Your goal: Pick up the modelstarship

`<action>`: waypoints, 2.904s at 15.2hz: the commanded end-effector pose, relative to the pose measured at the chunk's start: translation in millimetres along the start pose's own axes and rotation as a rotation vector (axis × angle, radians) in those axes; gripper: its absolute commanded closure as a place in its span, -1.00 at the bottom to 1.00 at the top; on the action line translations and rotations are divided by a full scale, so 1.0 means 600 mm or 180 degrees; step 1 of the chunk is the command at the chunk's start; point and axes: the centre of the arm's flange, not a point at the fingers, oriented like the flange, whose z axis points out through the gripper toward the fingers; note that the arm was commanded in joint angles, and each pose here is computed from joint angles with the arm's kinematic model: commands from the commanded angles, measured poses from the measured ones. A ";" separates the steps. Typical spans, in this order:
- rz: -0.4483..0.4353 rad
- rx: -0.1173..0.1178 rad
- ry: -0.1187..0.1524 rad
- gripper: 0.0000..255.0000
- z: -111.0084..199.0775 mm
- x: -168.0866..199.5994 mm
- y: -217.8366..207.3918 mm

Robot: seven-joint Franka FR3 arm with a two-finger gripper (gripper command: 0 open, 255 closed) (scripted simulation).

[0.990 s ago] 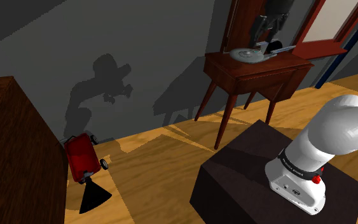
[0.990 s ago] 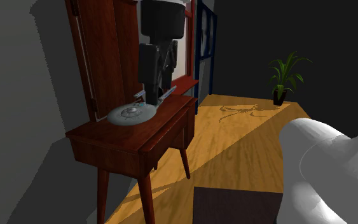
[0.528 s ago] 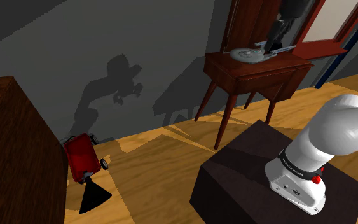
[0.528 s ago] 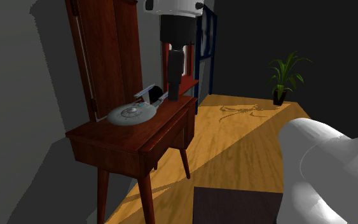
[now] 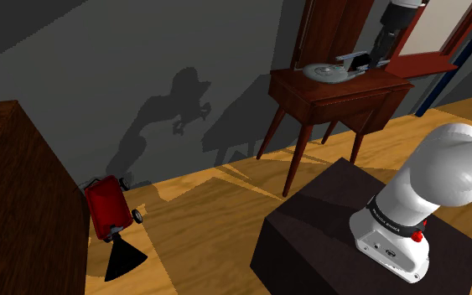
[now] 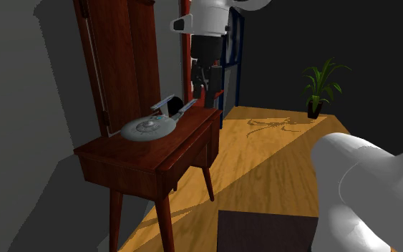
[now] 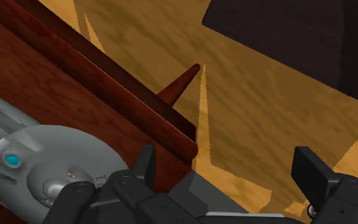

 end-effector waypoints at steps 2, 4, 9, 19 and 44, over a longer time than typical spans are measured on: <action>-0.0433 0.0053 -0.0017 -1.00 0.013 -0.026 0.067; -0.0707 0.0087 -0.0026 -1.00 0.023 -0.033 0.112; -0.1390 0.0174 -0.0050 -1.00 0.051 -0.033 0.224; -0.2691 0.0340 -0.0096 -1.00 0.113 0.029 0.424; -0.2691 0.0340 -0.0096 1.00 0.127 0.028 0.424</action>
